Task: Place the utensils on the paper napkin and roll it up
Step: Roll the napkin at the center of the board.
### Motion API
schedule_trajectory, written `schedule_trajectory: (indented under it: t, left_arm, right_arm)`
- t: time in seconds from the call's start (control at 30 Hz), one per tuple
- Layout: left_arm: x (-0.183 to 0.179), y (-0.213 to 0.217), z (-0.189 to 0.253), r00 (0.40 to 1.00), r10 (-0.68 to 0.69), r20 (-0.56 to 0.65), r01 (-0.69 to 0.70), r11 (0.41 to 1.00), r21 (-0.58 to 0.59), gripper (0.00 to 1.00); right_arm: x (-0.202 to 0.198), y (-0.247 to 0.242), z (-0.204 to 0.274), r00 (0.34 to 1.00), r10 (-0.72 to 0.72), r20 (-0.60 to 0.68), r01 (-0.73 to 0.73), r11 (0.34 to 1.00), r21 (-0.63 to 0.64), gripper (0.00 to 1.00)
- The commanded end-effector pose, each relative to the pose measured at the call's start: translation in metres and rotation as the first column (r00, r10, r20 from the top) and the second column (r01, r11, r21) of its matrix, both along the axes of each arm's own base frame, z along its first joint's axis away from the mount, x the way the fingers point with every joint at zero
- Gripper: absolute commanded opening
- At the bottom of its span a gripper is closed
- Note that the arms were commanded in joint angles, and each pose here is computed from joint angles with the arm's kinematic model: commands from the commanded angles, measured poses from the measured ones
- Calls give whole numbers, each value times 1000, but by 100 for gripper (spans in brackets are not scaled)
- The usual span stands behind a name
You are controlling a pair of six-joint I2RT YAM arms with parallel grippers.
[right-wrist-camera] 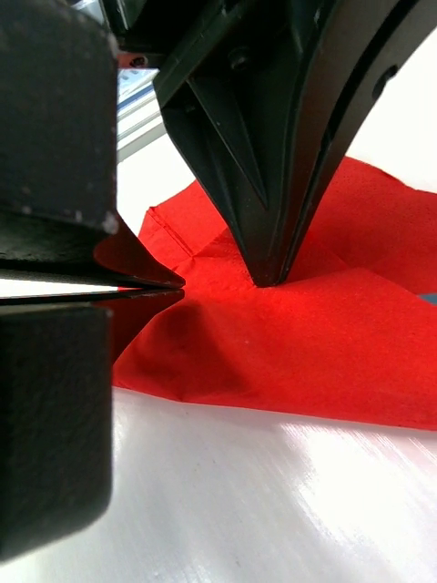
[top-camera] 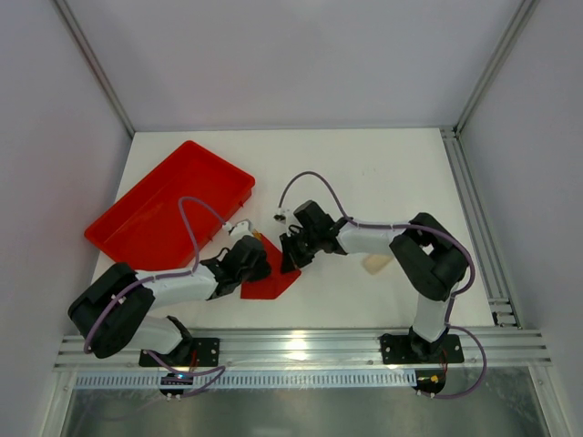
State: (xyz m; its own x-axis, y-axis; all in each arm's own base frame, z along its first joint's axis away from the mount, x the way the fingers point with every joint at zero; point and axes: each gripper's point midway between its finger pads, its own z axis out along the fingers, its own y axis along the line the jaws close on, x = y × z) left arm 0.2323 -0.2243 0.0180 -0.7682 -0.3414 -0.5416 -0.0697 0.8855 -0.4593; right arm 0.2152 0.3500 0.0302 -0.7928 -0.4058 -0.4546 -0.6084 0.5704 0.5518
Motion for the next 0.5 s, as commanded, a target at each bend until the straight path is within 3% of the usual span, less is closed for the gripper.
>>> schedule_trajectory:
  t: [0.0,0.47]
  left_arm:
    - [-13,11,-15,998,-20,-56,24,997,69,0]
    - [-13,10,-10,999,-20,-47,23,998,57,0]
  right_arm:
    - [5,10,1,1000,23,20,-23,1000,19,4]
    - [-6,-2,-27,1000,0,-5,0,998,-60,4]
